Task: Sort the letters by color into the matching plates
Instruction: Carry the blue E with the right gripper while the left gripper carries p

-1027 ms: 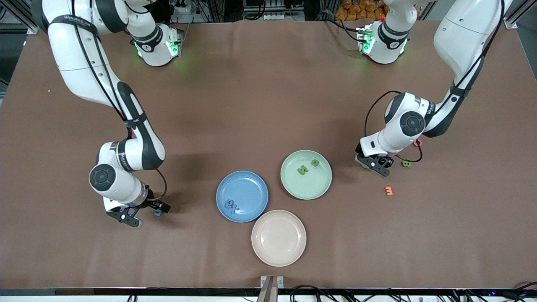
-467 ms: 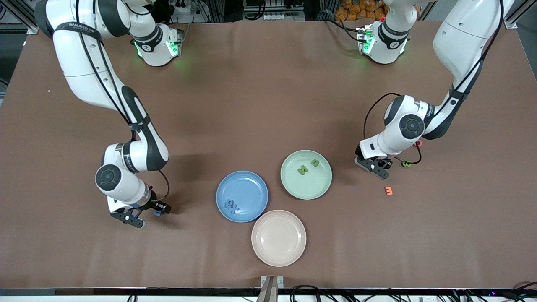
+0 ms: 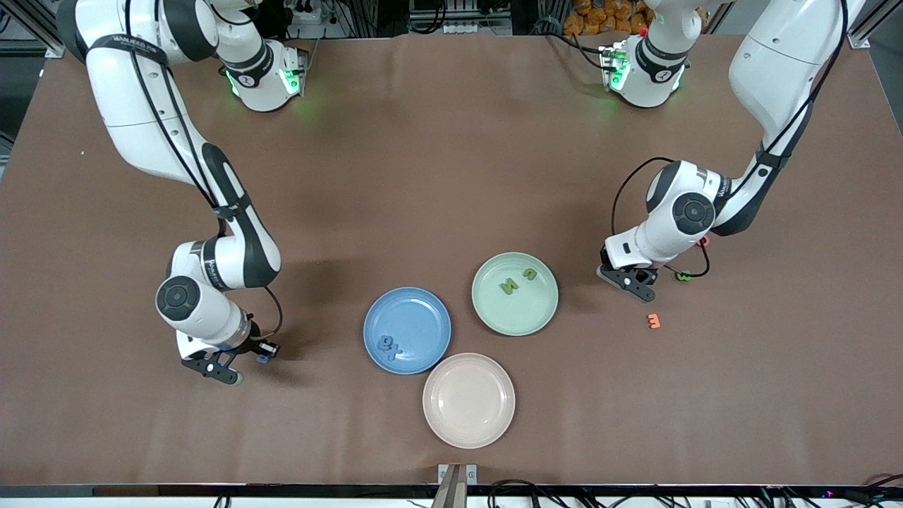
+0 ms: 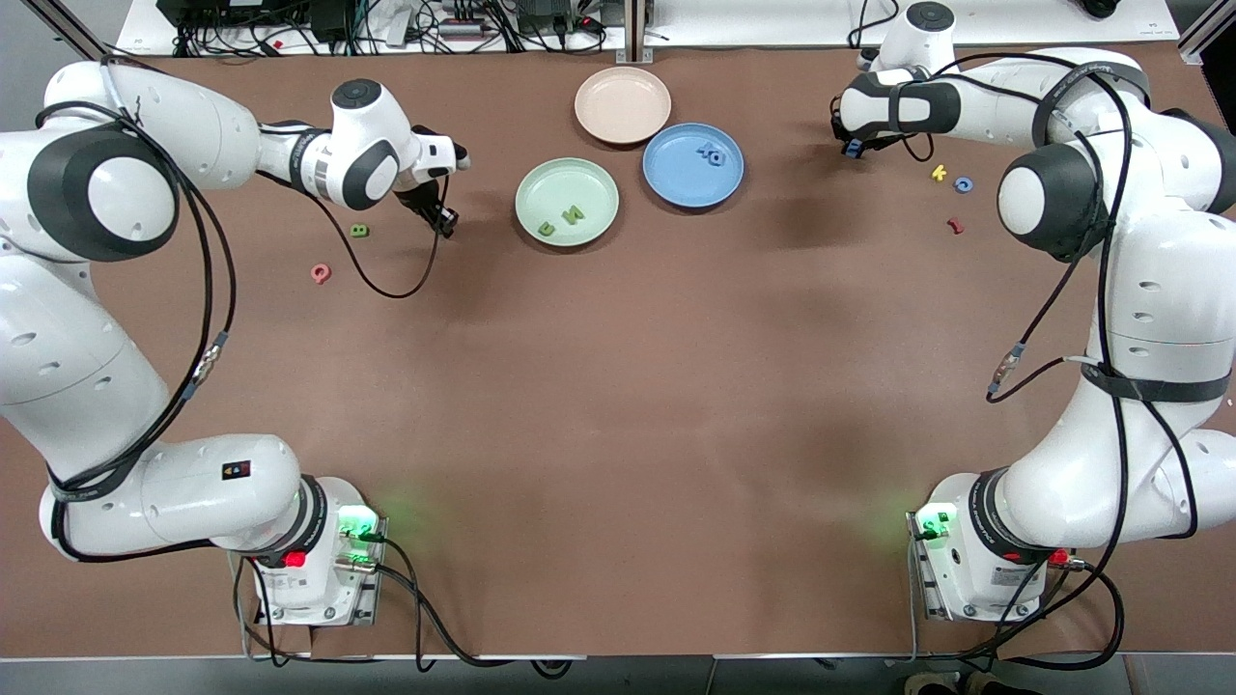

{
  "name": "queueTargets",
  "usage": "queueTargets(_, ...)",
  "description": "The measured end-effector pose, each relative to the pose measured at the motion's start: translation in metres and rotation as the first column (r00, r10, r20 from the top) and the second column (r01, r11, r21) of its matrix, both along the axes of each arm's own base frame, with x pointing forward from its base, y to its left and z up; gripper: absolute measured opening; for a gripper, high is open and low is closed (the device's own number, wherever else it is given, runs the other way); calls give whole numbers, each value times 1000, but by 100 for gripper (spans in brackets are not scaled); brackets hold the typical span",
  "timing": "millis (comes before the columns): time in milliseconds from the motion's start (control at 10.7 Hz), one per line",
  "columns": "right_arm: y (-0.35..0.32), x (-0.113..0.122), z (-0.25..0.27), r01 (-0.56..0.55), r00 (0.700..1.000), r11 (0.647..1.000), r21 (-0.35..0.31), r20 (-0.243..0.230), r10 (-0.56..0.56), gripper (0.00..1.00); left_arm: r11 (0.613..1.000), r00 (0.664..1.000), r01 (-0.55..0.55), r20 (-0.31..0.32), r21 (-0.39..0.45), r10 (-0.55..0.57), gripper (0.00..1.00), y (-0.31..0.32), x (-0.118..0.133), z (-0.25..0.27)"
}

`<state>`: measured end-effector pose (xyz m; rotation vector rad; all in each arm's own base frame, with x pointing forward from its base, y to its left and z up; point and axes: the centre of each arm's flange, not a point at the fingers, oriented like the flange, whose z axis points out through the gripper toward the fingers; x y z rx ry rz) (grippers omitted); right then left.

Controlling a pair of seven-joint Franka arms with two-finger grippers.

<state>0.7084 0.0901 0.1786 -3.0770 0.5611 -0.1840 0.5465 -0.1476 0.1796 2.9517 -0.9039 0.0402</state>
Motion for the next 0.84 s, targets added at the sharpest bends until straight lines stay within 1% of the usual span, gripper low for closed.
queueTargets(187, 0, 0, 0, -1, 1000, 1000, -1, 0, 1, 28, 1000, 1000, 1, 8, -1, -1, 26, -1, 3, 3)
queueTargets(373, 0, 0, 0, -1, 1000, 1000, -1, -1, 1, 28, 1000, 999, 4, 37, -3, -4, 26, -5, 11, 17)
queueTargets(467, 1, 0, 1, -1, 1000, 1000, -3, -15, 1, 28, 1000, 999, 3, 47, 0, -3, 26, -7, 18, 26)
queueTargets(560, 3, -1, 4, -3, 999, 1000, -6, -42, 3, 28, 1000, 998, -19, 55, 0, 19, 26, -13, 25, 37)
queueTargets(747, 13, 1, 22, -8, 999, 1000, 5, -46, 8, 28, 996, 994, -87, 68, -11, 88, 26, -46, 36, 63)
queueTargets(840, 23, 0, 35, -8, 999, 1000, 22, -45, 9, 28, 993, 990, -120, 67, -18, 121, 26, -70, 37, 77)
